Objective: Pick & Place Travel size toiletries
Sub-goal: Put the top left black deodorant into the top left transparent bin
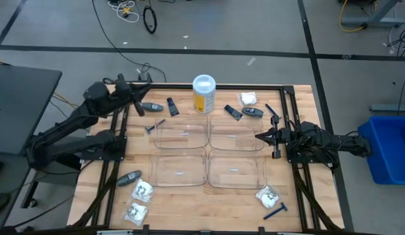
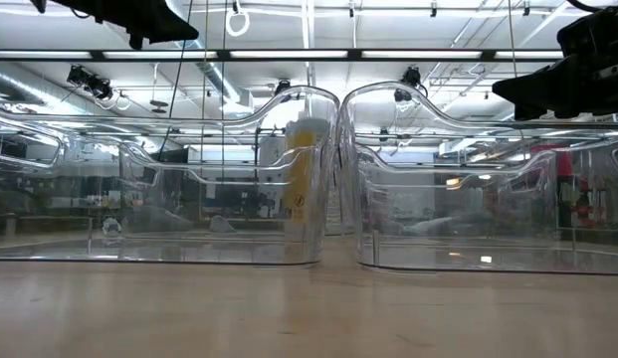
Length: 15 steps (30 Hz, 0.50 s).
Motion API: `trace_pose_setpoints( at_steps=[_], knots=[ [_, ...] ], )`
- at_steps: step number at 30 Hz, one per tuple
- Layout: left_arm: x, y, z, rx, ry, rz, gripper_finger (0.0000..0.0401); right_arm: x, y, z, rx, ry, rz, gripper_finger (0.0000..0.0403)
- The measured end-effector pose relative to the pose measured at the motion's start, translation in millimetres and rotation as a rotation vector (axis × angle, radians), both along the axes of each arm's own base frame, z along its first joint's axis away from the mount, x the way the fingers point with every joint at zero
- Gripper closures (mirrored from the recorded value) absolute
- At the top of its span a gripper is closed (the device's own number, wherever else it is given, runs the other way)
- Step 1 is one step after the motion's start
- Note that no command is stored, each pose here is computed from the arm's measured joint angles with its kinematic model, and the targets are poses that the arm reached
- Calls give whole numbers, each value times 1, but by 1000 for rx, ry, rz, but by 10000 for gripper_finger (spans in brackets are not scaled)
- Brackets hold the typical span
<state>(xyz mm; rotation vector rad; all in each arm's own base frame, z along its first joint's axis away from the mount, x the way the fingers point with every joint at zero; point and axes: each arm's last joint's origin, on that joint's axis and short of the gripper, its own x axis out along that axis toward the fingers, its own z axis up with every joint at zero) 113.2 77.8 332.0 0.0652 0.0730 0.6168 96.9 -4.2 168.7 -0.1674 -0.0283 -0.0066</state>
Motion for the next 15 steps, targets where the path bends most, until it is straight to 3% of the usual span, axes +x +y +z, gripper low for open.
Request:
trace_pose_setpoints(
  at_steps=[15],
  knots=[
    [7, 39, -19, -161, 279, 24, 367, 0, 0, 0, 0, 0, 0, 390]
  ],
)
